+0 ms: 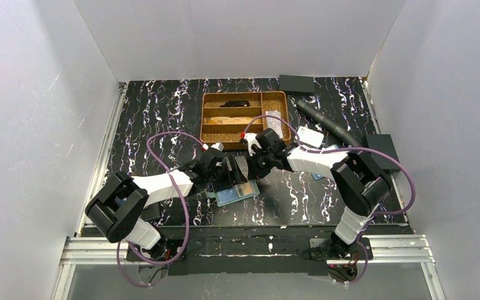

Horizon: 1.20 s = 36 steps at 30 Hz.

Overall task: Take the credit cards out of the card holder
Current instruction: Remove the credit card from the card holder.

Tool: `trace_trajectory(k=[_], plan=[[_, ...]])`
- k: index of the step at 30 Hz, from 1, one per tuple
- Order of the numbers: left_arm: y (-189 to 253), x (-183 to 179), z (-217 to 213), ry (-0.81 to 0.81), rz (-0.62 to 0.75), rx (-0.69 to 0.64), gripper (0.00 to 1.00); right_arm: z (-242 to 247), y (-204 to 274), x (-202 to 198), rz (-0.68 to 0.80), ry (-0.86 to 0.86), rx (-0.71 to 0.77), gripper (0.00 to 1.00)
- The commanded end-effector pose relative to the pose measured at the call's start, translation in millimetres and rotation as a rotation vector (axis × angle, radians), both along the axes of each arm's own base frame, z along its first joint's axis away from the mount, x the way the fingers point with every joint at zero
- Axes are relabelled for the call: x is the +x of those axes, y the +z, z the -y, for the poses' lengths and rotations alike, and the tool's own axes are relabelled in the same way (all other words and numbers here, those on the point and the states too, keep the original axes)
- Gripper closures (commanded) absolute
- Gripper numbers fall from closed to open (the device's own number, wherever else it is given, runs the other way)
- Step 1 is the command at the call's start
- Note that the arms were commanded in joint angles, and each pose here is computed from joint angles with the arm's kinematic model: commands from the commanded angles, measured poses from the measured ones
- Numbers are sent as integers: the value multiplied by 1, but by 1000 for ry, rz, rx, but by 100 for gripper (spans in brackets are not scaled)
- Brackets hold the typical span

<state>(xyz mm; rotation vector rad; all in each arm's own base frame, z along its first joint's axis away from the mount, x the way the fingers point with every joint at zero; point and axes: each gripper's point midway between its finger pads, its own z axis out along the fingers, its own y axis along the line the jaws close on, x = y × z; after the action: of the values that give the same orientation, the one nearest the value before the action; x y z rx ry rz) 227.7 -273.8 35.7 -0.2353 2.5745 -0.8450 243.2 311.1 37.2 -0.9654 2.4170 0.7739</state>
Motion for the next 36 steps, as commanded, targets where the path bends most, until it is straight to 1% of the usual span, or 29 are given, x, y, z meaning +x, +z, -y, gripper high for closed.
trace_trajectory(k=[1,3,8,10,13,19,24,28,31,36], plan=[[-40,-26,-23,-7,-111,119,31,3,-1,-7,-2,22,-6,93],[-41,-26,-23,-8,-113,116,31,1,-2,-11,-20,33,4,89],[-44,-27,-22,-12,-120,113,31,-5,0,-17,-49,58,40,70],[-46,-28,-22,-13,-123,113,31,-9,3,-21,-59,73,64,64],[-48,-29,-21,-17,-129,113,31,-13,10,-24,-70,89,103,59],[-48,-29,-21,-18,-129,112,31,-22,27,-28,-74,117,171,55],[-50,-30,-25,-5,-128,117,31,-19,47,-18,-41,121,208,54],[-49,-30,-25,-4,-125,116,31,-15,56,-23,-37,138,256,54],[-49,-30,-25,-4,-126,114,31,-16,57,-30,-61,152,288,55],[-48,-30,-24,-5,-124,111,31,-19,44,-34,-143,121,290,58]])
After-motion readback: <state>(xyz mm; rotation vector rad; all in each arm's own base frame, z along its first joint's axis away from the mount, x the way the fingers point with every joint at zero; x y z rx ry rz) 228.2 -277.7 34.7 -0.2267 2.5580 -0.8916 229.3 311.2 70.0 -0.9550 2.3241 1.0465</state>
